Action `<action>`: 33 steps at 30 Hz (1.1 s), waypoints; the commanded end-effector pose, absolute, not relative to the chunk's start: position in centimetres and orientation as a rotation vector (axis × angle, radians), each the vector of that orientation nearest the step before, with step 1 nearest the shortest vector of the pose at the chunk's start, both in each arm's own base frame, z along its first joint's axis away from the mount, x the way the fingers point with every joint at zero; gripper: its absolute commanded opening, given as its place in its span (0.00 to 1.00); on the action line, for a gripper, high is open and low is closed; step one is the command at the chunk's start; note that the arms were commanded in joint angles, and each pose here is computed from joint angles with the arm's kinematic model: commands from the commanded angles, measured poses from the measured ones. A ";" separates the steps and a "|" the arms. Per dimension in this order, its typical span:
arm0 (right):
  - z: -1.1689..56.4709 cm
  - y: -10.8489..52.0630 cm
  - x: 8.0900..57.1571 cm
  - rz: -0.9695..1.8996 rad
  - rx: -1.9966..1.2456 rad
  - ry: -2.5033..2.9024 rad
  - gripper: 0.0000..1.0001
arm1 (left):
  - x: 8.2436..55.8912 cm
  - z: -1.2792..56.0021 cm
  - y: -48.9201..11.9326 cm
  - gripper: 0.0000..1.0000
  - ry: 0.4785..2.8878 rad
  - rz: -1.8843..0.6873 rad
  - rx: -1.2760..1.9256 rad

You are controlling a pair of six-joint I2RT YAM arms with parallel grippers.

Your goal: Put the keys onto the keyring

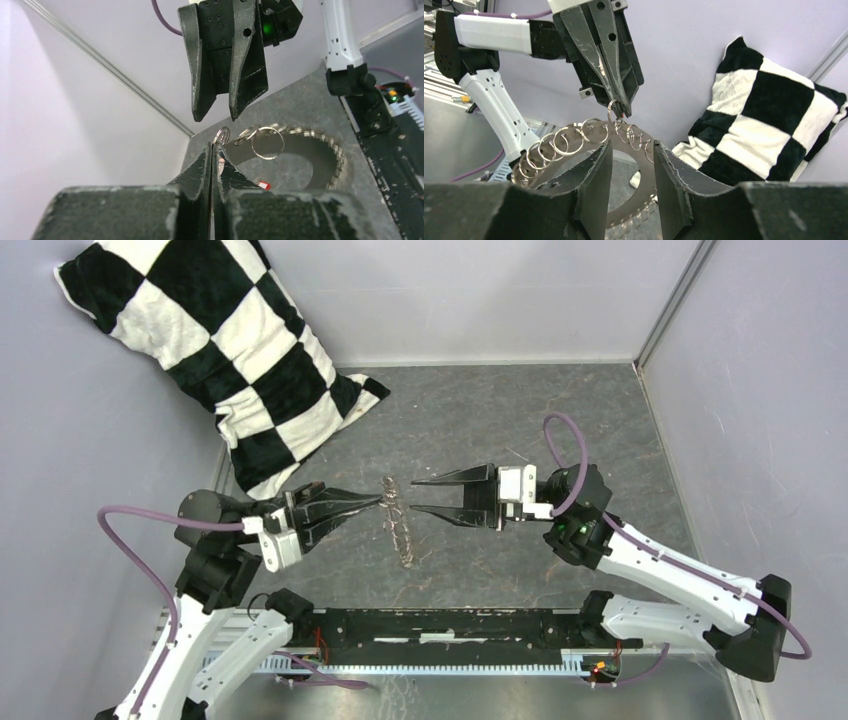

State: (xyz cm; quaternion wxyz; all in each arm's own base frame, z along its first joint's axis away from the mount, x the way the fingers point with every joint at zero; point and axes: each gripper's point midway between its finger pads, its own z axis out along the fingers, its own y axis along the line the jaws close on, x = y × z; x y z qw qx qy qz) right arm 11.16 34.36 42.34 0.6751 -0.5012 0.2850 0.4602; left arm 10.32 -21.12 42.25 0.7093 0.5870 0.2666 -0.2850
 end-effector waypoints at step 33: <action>46.2 35.8 12.1 0.936 -1.152 0.573 0.39 | 12.0 46.8 -20.9 0.02 0.891 -0.985 0.883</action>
